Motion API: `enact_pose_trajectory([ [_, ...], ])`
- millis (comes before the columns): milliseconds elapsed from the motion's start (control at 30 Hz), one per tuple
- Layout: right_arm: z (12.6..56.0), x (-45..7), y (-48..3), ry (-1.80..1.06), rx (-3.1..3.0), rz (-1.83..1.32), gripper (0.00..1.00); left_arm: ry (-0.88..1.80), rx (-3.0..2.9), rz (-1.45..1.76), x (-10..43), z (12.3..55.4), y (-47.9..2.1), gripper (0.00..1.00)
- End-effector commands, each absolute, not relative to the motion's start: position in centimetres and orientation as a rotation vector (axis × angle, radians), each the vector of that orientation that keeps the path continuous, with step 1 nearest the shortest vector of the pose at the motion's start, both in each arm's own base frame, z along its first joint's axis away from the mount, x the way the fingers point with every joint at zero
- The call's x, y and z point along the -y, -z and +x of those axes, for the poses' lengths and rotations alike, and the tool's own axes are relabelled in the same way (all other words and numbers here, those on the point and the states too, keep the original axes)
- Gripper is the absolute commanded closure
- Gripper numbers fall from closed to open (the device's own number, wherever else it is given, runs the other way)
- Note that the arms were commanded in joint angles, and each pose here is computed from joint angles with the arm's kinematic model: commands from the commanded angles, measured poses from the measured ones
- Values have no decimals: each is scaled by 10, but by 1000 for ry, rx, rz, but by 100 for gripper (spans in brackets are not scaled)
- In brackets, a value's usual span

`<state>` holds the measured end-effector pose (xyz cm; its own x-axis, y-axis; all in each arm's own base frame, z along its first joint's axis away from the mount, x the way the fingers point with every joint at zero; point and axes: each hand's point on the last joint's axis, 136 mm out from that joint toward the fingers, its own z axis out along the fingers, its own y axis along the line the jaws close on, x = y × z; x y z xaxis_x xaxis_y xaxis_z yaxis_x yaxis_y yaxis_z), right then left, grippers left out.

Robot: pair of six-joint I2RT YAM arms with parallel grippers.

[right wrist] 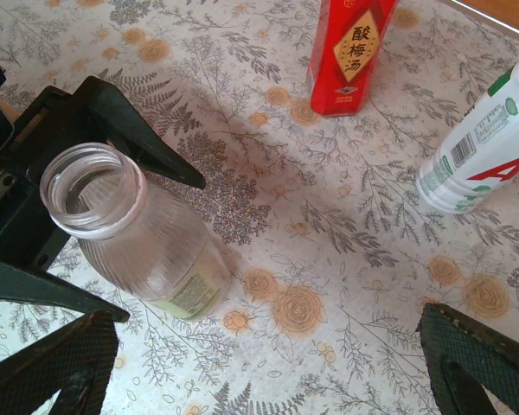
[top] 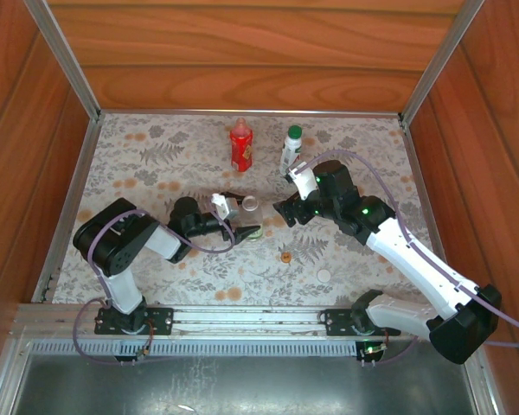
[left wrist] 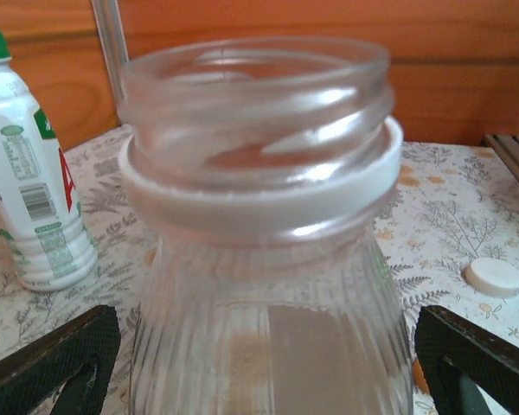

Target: Screw on the bottle caps

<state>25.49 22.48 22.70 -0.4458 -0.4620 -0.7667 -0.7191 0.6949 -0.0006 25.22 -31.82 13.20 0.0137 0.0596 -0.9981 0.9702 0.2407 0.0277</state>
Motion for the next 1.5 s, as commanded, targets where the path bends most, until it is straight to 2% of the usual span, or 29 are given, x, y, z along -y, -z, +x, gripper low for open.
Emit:
enact_pose_trajectory([
  [0, 255, -222, -221, -422, -2147, -877, 5, 1017, -1261, 1092, 324, 246, -147, 8],
  [267, 255, -221, -219, -420, -2153, -875, 5, 1040, -1249, 1106, 327, 245, -149, 17],
  [500, 255, -222, -216, -427, -2163, -865, 5, 1068, -1244, 1118, 331, 244, -149, 18],
  [600, 255, -221, -215, -423, -2164, -863, 5, 1075, -1242, 1121, 331, 243, -149, 23],
  [1000, 251, -216, -212, -426, -2176, -840, 5, 1099, -1246, 1123, 336, 246, -148, 26],
  [1133, 250, -214, -212, -423, -2178, -832, 5, 1107, -1247, 1123, 337, 246, -148, 35],
  [1233, 250, -213, -212, -418, -2184, -818, 5, 1107, -1250, 1121, 337, 246, -147, 35],
  [1333, 254, -207, -207, -389, -2200, -757, 3, 1107, -1252, 1120, 337, 246, -147, 35],
  [1467, 269, -186, -209, -325, -2196, -501, 0, 1108, -1255, 1123, 336, 245, -145, 35],
])
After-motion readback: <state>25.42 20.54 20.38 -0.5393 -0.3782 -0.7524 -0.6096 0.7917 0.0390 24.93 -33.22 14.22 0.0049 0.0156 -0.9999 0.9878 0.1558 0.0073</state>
